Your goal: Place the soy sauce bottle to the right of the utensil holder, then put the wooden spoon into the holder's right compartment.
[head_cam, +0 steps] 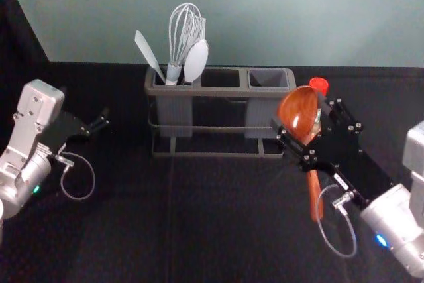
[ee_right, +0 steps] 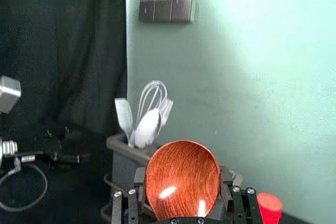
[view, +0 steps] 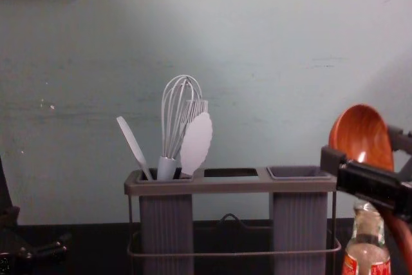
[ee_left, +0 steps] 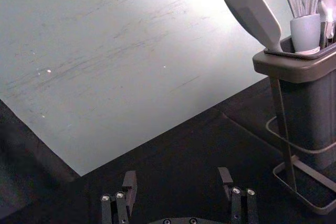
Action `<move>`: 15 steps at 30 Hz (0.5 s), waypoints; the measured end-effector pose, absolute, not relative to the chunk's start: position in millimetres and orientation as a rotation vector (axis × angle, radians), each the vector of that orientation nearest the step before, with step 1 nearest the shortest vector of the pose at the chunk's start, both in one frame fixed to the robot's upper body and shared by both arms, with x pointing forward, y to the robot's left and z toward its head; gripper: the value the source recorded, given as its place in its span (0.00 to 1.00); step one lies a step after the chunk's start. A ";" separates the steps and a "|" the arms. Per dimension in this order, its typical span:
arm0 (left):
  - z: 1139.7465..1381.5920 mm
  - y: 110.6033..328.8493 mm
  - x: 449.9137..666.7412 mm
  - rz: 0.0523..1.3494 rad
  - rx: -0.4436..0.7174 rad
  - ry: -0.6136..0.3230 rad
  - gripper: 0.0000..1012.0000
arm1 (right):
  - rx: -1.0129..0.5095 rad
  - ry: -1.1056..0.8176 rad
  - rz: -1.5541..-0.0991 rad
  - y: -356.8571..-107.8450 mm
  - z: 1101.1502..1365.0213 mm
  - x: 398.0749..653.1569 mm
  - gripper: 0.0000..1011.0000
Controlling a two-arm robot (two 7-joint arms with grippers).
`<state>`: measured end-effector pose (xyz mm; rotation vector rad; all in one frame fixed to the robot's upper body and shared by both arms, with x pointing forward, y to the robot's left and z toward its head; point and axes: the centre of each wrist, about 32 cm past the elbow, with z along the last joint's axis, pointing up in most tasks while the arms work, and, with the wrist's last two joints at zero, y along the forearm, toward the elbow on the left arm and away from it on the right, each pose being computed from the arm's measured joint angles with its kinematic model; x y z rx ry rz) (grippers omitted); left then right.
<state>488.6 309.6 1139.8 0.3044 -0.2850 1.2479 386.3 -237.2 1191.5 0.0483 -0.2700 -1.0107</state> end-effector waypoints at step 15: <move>1139.8 309.7 488.6 1.248 0.304 -0.285 1.00 | 0.109 -0.313 -1.001 -238.3 1182.1 384.9 0.83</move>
